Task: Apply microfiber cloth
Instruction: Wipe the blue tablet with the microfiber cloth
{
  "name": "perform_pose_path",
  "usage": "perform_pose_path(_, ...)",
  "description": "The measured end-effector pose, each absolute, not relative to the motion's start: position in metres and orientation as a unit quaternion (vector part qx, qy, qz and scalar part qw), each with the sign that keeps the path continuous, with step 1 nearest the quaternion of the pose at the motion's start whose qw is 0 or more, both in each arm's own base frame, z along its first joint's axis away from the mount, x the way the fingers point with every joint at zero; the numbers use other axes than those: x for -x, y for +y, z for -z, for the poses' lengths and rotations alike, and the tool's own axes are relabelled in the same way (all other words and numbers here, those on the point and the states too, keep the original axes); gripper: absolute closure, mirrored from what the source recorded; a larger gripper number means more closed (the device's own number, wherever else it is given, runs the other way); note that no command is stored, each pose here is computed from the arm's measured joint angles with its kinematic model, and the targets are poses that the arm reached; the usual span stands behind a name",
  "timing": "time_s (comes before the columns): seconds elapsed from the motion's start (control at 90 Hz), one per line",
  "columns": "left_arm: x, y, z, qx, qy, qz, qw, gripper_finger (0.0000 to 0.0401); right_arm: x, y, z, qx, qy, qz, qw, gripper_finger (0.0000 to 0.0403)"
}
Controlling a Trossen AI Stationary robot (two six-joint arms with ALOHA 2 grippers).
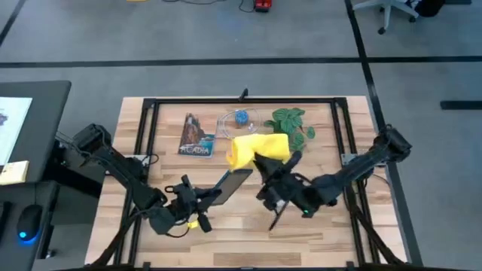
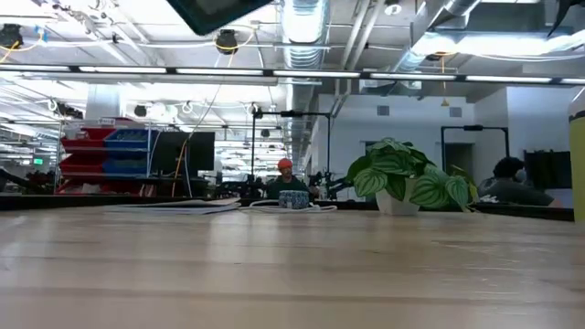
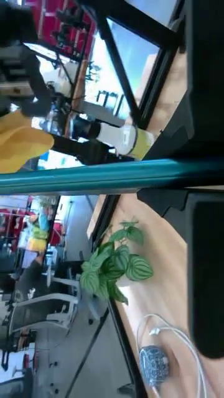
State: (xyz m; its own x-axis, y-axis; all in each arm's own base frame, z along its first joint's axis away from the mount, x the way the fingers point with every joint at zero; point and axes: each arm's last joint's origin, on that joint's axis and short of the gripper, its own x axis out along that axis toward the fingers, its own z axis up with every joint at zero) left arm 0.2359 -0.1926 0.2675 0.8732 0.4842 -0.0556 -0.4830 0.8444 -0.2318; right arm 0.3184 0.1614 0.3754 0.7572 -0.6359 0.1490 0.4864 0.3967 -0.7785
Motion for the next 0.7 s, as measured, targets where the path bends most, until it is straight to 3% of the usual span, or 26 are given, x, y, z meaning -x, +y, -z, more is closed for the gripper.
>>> perform_pose_path(0.244,-0.236,-0.192,-0.271,0.132,-0.015,-0.261,0.956,0.0390,-0.329,0.183,-0.334,0.381,0.080,0.181,0.903,0.0398)
perform_pose_path(0.478,-0.232,-0.198,-0.278,0.123,-0.026,-0.244,0.962,0.0390,-0.361,0.169,-0.289,0.391,0.149,0.231,0.878,0.0398)
perform_pose_path(0.7,-0.217,-0.210,-0.281,0.099,-0.026,-0.263,0.959,0.0390,-0.361,0.163,-0.257,0.366,0.228,0.180,0.884,0.0398)
